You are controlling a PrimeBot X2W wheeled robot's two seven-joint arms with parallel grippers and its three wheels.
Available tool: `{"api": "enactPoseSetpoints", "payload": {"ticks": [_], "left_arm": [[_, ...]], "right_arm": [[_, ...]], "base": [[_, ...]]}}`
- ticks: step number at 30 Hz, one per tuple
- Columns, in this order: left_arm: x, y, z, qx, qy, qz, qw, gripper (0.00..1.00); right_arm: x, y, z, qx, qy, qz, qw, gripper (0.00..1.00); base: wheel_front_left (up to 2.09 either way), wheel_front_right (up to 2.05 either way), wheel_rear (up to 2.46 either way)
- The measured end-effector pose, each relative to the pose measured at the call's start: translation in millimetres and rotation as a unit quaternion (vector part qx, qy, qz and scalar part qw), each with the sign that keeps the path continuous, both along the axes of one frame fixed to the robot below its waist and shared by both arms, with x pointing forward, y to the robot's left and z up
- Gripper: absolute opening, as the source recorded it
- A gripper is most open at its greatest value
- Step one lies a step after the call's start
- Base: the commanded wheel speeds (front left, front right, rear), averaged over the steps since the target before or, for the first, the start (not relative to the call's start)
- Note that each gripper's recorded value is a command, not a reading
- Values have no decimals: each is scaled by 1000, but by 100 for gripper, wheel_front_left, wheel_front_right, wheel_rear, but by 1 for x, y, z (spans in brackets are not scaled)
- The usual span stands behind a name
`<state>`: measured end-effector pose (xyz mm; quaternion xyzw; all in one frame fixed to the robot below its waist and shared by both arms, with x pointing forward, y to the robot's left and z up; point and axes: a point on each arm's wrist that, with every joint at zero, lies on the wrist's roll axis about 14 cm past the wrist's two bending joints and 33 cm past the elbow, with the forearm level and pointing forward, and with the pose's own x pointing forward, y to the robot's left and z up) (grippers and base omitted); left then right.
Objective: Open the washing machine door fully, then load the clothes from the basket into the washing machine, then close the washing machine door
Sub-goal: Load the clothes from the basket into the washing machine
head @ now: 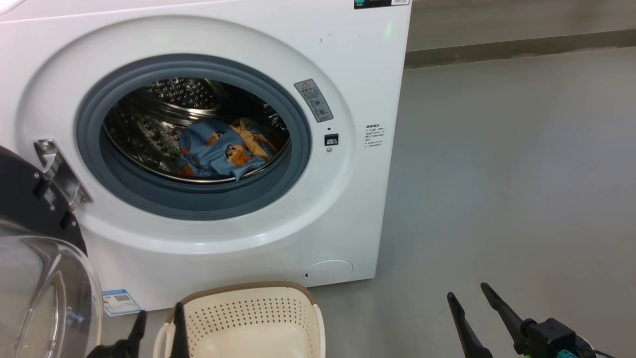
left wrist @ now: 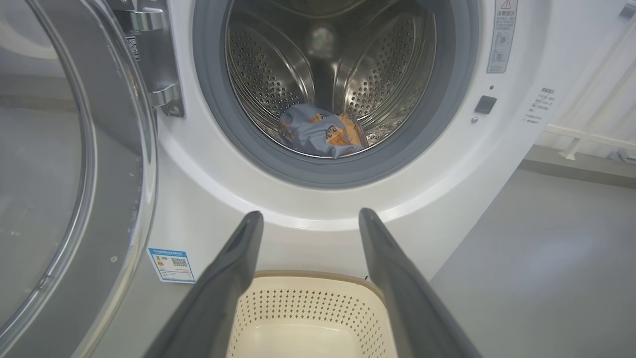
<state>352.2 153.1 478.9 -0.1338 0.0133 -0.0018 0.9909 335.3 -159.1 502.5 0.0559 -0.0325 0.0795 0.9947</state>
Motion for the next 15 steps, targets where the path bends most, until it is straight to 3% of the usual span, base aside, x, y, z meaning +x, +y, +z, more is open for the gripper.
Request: {"api": "enactPoseSetpoints", "payload": {"ticks": [15], "left_arm": [[-17,28,-2,11,0,37,999,100]], "right_arm": [[-6,-4,1,-1,-2,-4,1000,100]], "base": [[0,0,0]]}}
